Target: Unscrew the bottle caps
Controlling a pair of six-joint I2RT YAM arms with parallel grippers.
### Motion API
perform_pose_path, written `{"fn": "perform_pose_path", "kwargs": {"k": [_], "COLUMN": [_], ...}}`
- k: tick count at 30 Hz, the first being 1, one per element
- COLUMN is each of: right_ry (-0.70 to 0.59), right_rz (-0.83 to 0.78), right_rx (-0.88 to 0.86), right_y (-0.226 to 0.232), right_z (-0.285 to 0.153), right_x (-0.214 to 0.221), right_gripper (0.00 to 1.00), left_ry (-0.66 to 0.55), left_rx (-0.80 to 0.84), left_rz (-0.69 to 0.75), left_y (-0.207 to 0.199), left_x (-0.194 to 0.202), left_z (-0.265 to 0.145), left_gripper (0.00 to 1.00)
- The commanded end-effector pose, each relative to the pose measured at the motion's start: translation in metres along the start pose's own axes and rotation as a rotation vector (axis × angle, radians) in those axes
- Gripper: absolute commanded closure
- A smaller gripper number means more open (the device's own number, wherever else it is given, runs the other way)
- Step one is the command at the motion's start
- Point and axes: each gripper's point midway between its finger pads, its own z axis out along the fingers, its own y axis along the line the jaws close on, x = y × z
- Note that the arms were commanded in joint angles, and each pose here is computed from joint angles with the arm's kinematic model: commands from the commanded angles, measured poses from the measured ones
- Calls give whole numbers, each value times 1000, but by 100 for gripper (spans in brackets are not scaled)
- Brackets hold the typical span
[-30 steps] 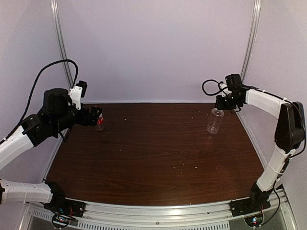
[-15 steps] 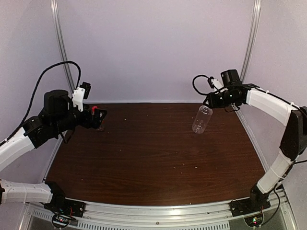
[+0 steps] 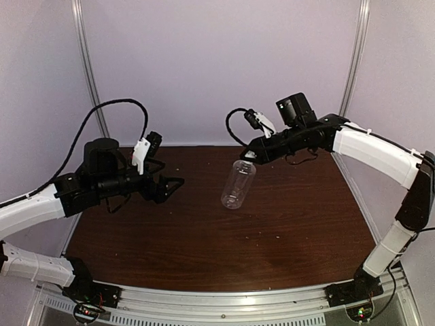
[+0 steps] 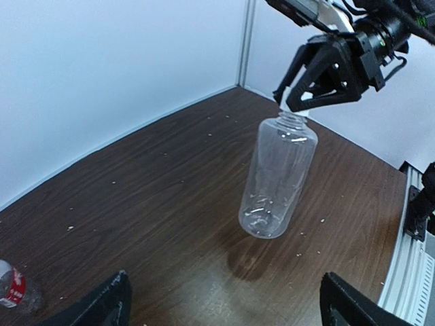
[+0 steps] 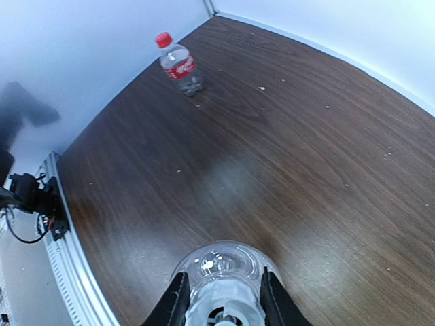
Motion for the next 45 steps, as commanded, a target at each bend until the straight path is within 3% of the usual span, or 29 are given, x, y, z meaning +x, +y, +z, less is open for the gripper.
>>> {"fn": "perform_pose_path", "kwargs": {"k": [1,9,22,29,34,39,45], "right_ry": [-66,-102,-104,-103,-101,-128,-199], "right_rz": [-20,-33,-25,-25,-23,0,40], "right_rx": [-162,-317,-449,-480,-462,-451,-427], "right_y": [52,99,128,135,132,129,125], "right_z": [-22,-36,-39,-41,-40,-39,-39], "right_x": [-27,-45,-48,-48,-47,-49,-57], "right_gripper": [100,100,100,100,100,83,49], "left_ry": [-72,-65,-76,-78,-82,-132,-179], "left_rx": [179,308,349,376,387,367,357], "left_rz": [69,87,73,78,72,21,-34], "left_y": [-43,-82,-92,-97,-99,-94,-91], "left_x": [-9,-2,-4,-7,-7,-11,-14], "left_z": [19,53,78,83,83,76,70], "left_gripper": [3,4,9,24,41,55,60]}}
